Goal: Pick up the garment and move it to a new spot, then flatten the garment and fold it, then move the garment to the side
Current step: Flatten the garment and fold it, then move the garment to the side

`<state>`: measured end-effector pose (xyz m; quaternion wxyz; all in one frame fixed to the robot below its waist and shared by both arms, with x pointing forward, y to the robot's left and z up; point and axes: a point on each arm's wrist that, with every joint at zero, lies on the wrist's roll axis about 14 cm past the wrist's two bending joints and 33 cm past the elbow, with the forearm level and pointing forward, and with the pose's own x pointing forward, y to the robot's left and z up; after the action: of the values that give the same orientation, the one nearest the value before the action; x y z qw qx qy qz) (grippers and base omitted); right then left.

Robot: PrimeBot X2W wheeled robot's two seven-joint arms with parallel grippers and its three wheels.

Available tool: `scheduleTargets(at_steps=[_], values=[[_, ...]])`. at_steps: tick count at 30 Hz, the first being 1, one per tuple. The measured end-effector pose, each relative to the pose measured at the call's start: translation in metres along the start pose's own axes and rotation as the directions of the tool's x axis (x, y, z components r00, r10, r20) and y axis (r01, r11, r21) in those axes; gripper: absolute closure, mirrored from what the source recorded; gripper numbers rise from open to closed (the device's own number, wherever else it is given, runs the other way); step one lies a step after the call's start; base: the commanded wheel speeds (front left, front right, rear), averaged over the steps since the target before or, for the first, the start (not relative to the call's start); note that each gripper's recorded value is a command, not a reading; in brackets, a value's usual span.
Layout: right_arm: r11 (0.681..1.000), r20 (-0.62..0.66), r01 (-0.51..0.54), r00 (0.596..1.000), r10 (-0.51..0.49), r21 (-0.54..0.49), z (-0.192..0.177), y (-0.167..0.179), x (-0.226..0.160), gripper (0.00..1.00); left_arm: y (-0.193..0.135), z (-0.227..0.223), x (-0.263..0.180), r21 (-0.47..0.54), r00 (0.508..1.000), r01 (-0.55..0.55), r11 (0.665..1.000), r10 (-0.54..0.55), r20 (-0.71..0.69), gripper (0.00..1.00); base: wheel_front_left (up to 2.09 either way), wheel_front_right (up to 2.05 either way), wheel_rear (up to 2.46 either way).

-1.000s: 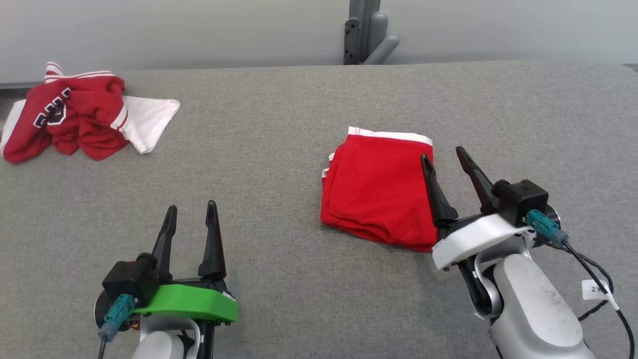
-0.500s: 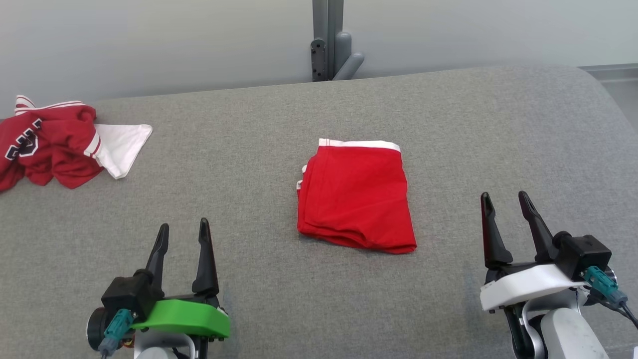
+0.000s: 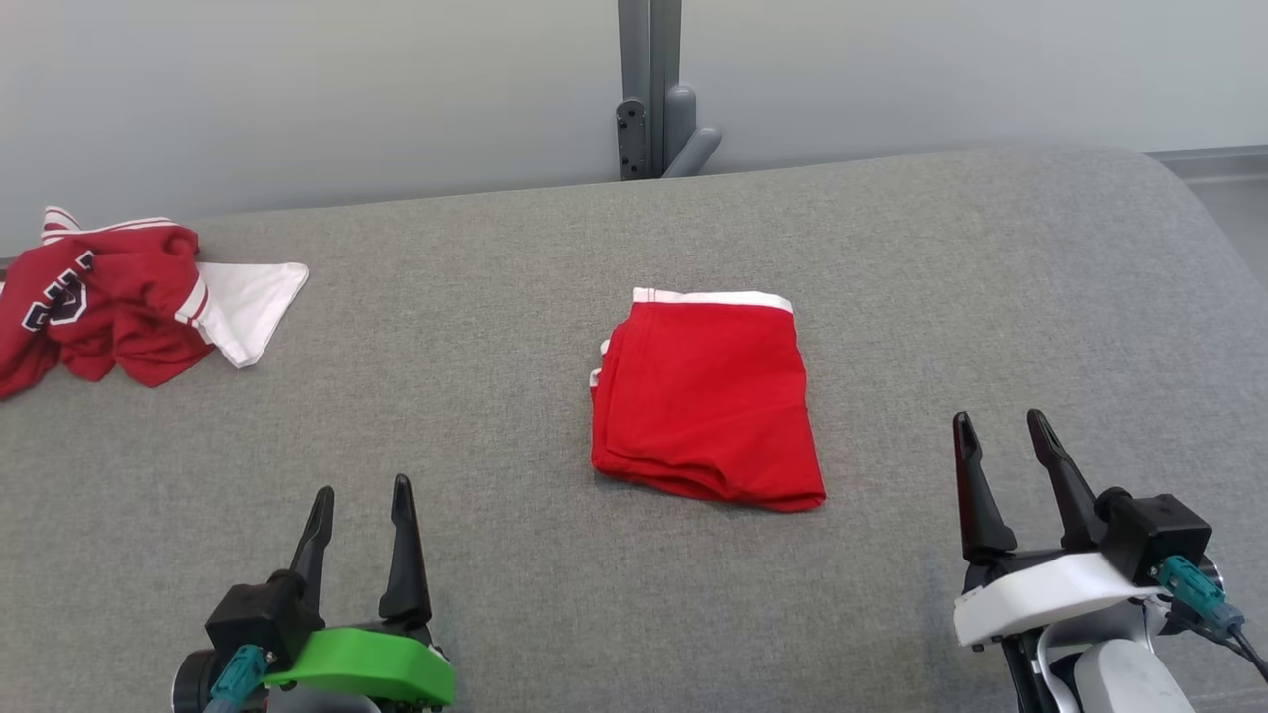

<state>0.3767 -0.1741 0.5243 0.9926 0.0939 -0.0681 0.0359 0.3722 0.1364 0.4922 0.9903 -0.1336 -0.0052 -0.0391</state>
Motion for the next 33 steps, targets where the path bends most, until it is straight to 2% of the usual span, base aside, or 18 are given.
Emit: scheduleTargets(at_steps=[19, 25, 30, 33], values=[[0.999, -0.021, -0.035, 0.999, 0.035, 0.004, -0.007, 0.011, 0.008, 0.00, 0.011, -0.002, -0.004, -0.003, 0.999, -0.038, 0.999, 0.038, -0.001, 0.00, 0.00, 0.00, 0.00], [0.998, -0.047, -0.064, 0.997, 0.063, -0.020, -0.005, 0.018, 0.029, 0.00, 0.011, -0.005, -0.003, -0.007, 0.999, -0.039, 0.999, 0.039, -0.010, 0.00, 0.00, 0.00, 0.00], [0.989, -0.191, -0.128, 0.975, 0.112, -0.072, -0.020, 0.026, 0.054, 0.00, 0.013, -0.009, 0.001, -0.010, 0.999, -0.046, 0.999, 0.045, -0.020, 0.00, 0.00, 0.00, 0.00], [0.990, -0.281, -0.138, 0.952, 0.122, -0.037, -0.034, 0.023, 0.068, 0.00, 0.014, -0.011, 0.005, -0.013, 0.998, -0.050, 0.999, 0.050, -0.025, 0.00, 0.00, 0.00, 0.00]])
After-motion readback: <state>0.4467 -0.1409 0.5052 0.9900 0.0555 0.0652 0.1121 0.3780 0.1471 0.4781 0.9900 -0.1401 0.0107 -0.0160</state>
